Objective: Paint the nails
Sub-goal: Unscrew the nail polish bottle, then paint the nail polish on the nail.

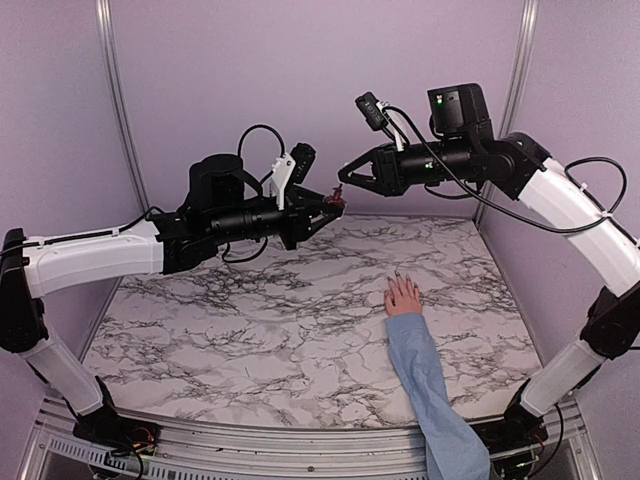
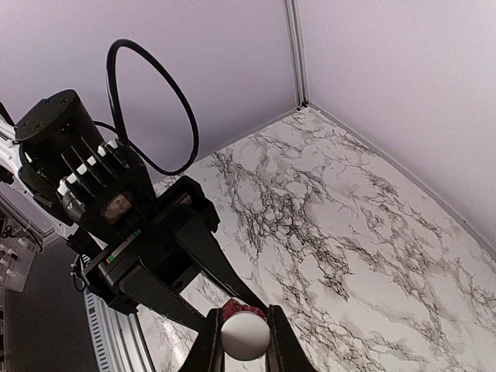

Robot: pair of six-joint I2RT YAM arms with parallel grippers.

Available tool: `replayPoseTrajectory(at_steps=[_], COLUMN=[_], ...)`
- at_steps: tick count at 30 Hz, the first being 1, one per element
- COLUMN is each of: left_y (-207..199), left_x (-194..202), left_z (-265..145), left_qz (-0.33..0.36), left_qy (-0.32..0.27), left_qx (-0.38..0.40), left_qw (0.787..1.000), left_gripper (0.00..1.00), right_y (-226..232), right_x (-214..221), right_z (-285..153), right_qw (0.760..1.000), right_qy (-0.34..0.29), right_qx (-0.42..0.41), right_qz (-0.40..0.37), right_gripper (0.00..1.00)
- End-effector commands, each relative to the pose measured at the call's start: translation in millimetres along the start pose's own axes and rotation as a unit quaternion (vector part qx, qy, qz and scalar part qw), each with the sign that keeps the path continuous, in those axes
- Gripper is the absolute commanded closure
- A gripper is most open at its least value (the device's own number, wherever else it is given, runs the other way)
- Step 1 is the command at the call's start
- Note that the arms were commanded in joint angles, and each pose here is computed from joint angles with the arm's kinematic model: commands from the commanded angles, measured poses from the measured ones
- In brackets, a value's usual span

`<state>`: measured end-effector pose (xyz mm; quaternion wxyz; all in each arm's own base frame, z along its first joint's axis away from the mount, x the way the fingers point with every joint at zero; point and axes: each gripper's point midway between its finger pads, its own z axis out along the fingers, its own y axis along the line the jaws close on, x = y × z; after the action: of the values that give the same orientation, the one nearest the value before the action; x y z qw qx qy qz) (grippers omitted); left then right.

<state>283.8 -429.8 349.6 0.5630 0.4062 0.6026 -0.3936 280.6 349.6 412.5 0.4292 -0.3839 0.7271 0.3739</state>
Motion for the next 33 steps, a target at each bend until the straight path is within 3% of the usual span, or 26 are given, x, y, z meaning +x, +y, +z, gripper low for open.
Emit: replayPoseTrajectory(at_steps=[1, 12, 25, 33], left_y=[3, 4, 5, -3], left_x=[-11, -9, -9, -7], left_z=[1, 1, -7, -6], left_qz=[0.004, 0.004, 0.002, 0.002], left_qy=[-0.013, -0.011, -0.011, -0.009], left_qx=[-0.003, -0.005, -0.013, 0.013], left_qw=[1.000, 1.000, 1.000, 1.000], left_gripper=[1.00, 1.00, 1.00, 1.00], right_y=[-5, -11, -41, -2], right_x=[-9, -17, -16, -21], right_z=[-13, -21, -40, -40], right_qw=[0.999, 0.999, 0.997, 0.993], right_qy=[-0.012, -0.024, -0.045, -0.060], right_qx=[0.031, 0.045, 0.039, -0.093], right_qz=[-0.006, -0.006, 0.048, 0.047], right_gripper=[1.00, 1.00, 1.00, 1.00])
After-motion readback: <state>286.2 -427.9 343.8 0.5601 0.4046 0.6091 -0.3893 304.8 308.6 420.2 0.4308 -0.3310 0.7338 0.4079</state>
